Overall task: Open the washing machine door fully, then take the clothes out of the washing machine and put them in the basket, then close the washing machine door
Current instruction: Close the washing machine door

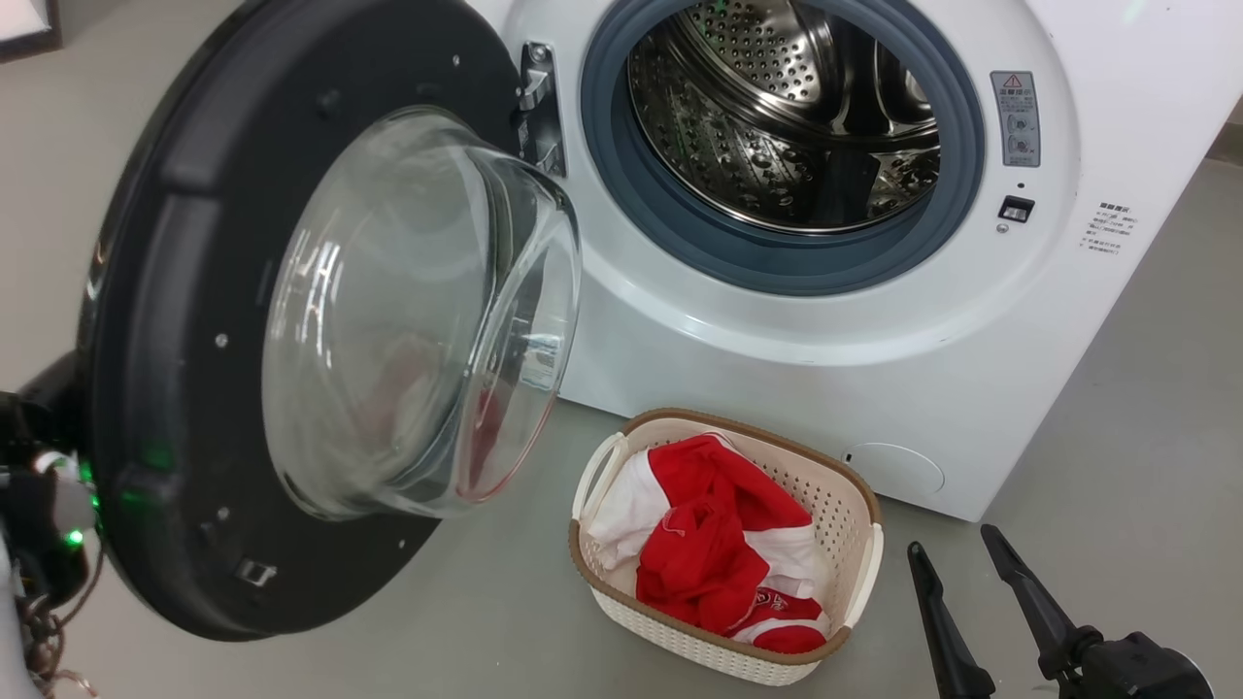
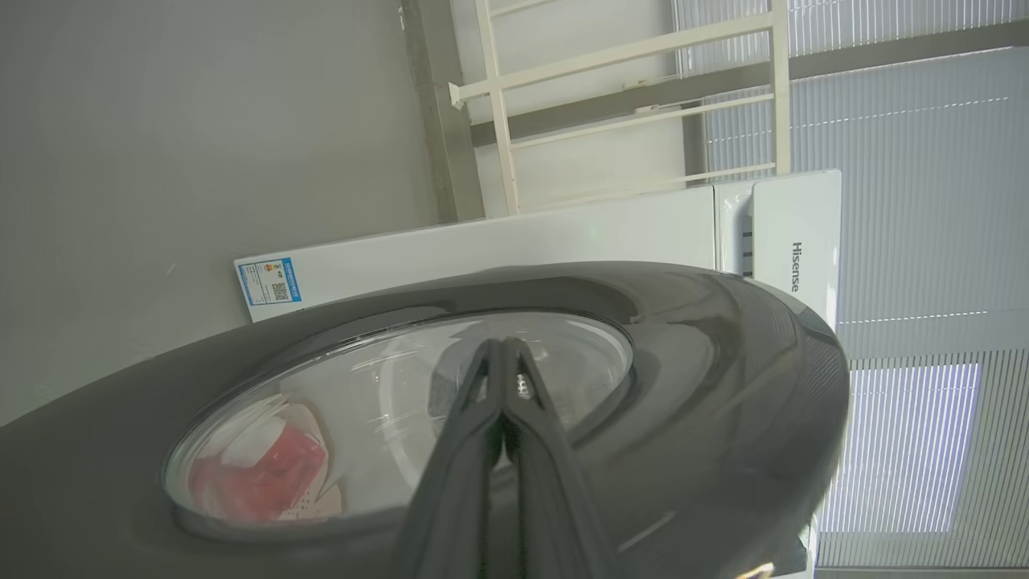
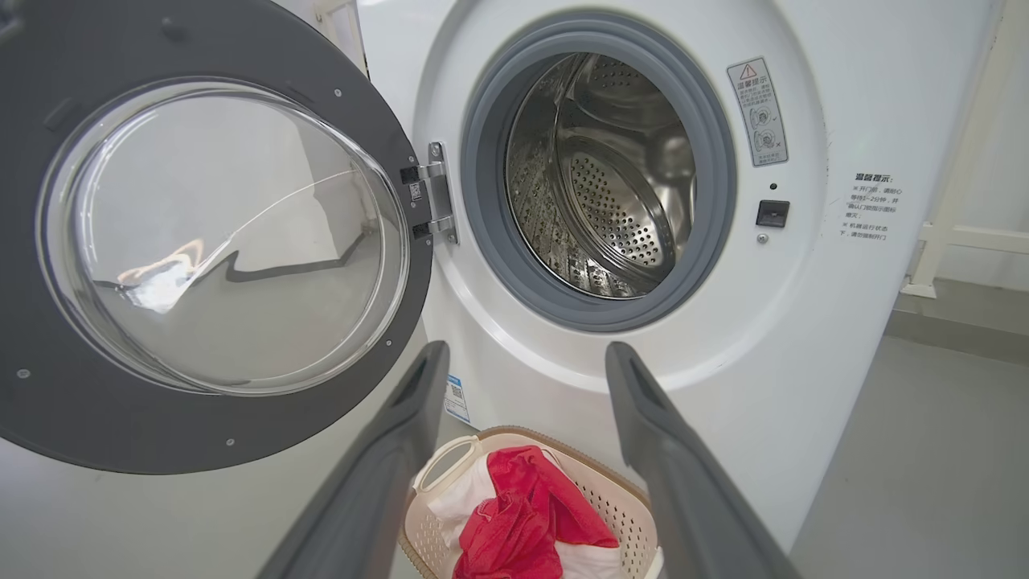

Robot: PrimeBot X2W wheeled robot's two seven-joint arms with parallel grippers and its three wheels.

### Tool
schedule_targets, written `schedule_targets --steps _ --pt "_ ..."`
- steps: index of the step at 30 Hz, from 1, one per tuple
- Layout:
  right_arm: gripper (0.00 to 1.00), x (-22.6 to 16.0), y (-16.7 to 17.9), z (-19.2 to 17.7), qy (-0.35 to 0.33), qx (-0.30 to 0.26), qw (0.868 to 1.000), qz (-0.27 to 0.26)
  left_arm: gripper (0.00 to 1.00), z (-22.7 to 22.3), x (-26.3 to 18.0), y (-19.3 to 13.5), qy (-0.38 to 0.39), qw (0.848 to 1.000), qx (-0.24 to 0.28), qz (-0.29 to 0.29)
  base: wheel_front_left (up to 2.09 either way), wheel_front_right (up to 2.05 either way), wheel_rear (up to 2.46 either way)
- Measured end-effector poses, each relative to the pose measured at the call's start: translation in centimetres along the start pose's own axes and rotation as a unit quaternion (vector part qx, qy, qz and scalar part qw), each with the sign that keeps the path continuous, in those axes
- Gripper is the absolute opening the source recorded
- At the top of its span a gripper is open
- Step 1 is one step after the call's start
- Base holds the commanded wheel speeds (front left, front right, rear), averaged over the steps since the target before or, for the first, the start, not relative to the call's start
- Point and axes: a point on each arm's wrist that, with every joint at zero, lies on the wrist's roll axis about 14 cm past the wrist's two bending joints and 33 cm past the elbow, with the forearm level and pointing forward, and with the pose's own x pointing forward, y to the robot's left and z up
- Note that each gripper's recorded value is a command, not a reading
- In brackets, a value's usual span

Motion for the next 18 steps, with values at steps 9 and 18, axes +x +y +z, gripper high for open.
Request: schedule_targets --steps 9,18 --pt "1.0 0.2 -0.1 -0.3 0.004 0.004 1.0 0.0 0.0 -3.1 -0.9 -1.3 0.036 0.999 0.001 -0.028 0.0 0.0 0.0" --pt "1.0 0.4 -0.9 -0.1 -0.001 0.007 1.0 -0.012 0.0 -6.9 -1.5 -2.7 0.079 0.995 0.013 -0.052 0.0 0.0 0.0"
